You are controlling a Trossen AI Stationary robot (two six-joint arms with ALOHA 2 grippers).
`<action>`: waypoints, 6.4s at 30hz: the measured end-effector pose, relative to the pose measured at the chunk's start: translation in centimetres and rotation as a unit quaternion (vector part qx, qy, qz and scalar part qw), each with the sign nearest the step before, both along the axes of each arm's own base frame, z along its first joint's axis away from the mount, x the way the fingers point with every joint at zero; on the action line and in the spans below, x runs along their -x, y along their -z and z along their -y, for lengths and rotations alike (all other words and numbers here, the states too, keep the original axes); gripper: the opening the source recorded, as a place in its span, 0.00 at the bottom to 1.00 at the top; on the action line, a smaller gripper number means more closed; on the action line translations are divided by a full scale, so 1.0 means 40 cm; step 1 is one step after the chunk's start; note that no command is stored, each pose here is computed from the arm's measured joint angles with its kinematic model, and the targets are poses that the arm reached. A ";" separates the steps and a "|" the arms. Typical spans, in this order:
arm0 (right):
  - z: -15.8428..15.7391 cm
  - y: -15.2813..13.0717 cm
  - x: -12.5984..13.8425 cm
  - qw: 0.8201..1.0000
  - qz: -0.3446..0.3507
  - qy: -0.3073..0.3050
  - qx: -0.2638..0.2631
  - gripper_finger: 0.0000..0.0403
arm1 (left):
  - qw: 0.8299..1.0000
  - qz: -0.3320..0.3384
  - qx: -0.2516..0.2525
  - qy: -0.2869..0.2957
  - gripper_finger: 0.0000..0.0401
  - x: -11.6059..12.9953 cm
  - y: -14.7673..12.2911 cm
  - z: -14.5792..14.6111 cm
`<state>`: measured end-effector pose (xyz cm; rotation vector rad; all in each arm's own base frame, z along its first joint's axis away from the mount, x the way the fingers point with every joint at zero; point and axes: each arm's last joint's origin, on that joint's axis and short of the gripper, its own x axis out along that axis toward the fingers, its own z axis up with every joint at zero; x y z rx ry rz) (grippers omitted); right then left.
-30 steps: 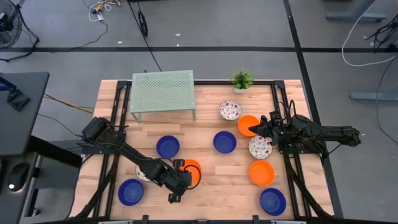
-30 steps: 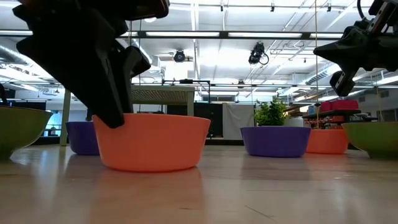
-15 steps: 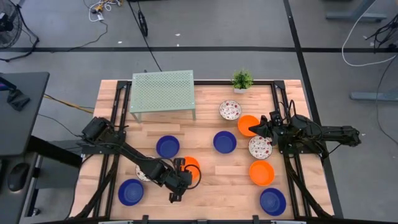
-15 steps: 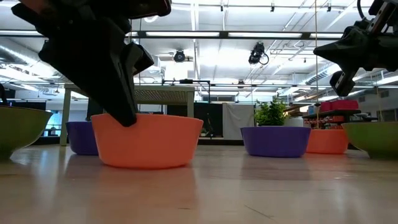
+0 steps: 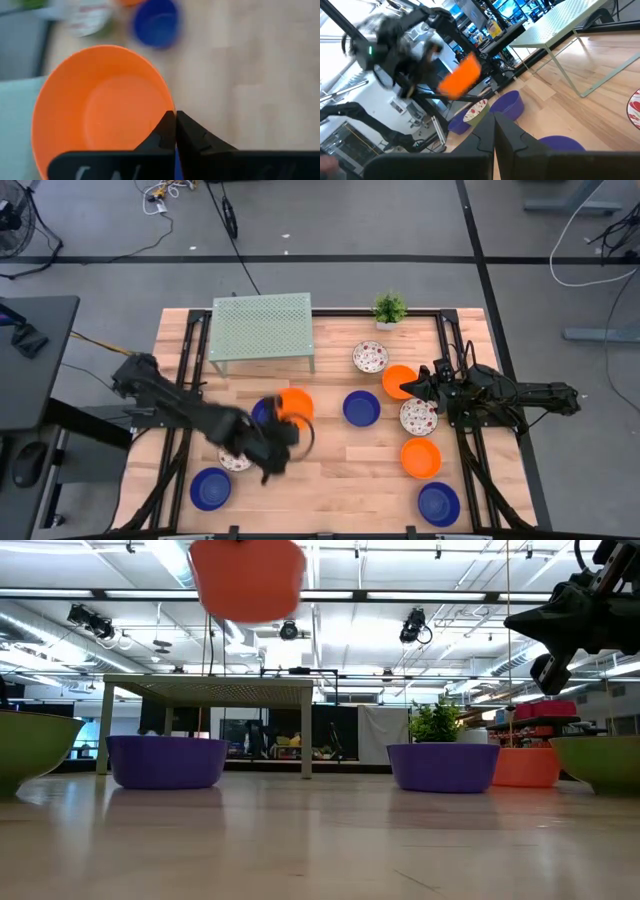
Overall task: Pick & Place Mini bowls
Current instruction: Put the orange bowl on the shelf, then put the blue bowl on the shelf
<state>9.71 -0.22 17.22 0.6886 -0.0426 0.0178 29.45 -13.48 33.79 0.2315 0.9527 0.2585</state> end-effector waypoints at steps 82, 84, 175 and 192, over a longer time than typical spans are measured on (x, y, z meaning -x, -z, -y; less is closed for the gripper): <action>0.000 0.000 0.000 1.000 0.000 0.000 0.000 0.02 | 0.958 -0.006 0.105 -0.268 0.08 0.145 0.050 -0.713; 0.000 0.000 0.000 1.000 0.000 0.000 0.000 0.02 | 0.958 -0.004 0.110 -0.265 0.10 0.144 0.050 -0.712; 0.000 0.000 0.000 1.000 0.000 0.000 0.000 0.02 | 0.990 0.009 0.124 -0.073 0.36 0.123 0.476 -0.041; 0.000 0.000 0.000 1.000 0.000 0.000 0.000 0.02 | 0.991 -0.004 0.110 -0.075 0.24 0.106 0.446 -0.049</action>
